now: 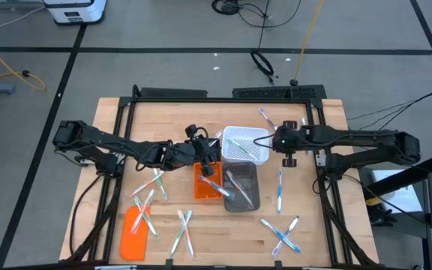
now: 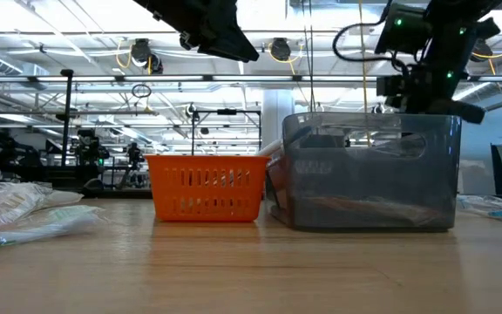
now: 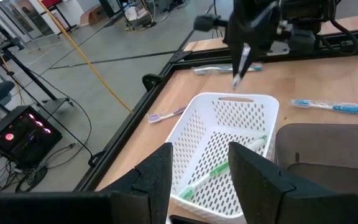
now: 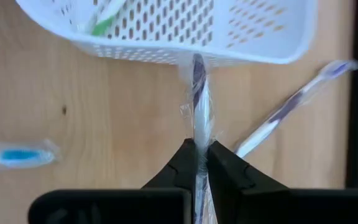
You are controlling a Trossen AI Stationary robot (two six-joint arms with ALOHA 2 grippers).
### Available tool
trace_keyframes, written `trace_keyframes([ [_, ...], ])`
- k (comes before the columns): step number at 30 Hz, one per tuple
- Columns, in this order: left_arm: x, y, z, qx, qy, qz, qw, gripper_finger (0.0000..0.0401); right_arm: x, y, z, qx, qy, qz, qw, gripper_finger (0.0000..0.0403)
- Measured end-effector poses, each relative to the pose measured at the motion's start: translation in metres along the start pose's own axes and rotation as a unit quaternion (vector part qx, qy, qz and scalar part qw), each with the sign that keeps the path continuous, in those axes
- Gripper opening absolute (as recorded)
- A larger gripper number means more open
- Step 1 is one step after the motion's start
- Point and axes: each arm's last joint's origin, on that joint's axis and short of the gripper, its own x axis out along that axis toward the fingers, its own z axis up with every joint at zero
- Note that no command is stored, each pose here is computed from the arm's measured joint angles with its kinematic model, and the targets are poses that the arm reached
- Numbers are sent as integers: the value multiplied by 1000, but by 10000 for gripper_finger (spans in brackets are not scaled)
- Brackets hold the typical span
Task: Pick & Place Toothbrushes
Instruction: Put the violet toothbrush into the black bin
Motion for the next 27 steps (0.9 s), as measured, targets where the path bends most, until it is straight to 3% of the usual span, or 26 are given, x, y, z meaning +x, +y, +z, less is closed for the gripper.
trace_keyframes([
  [9, 0, 0, 0, -1, -1, 0, 1000, 159, -20, -8, 1, 28, -32, -56, 998, 13],
  [15, 0, 0, 2, -7, -7, 1, 1000, 159, -34, -10, 17, 65, -130, -44, 988, 13],
  [20, 0, 0, 3, -13, -14, 1, 1000, 159, -46, -10, 32, 81, -241, -8, 967, 13],
  [27, 0, 1, 9, -35, -41, 1, 999, 159, -62, -8, 55, 87, -379, 22, 921, 13],
])
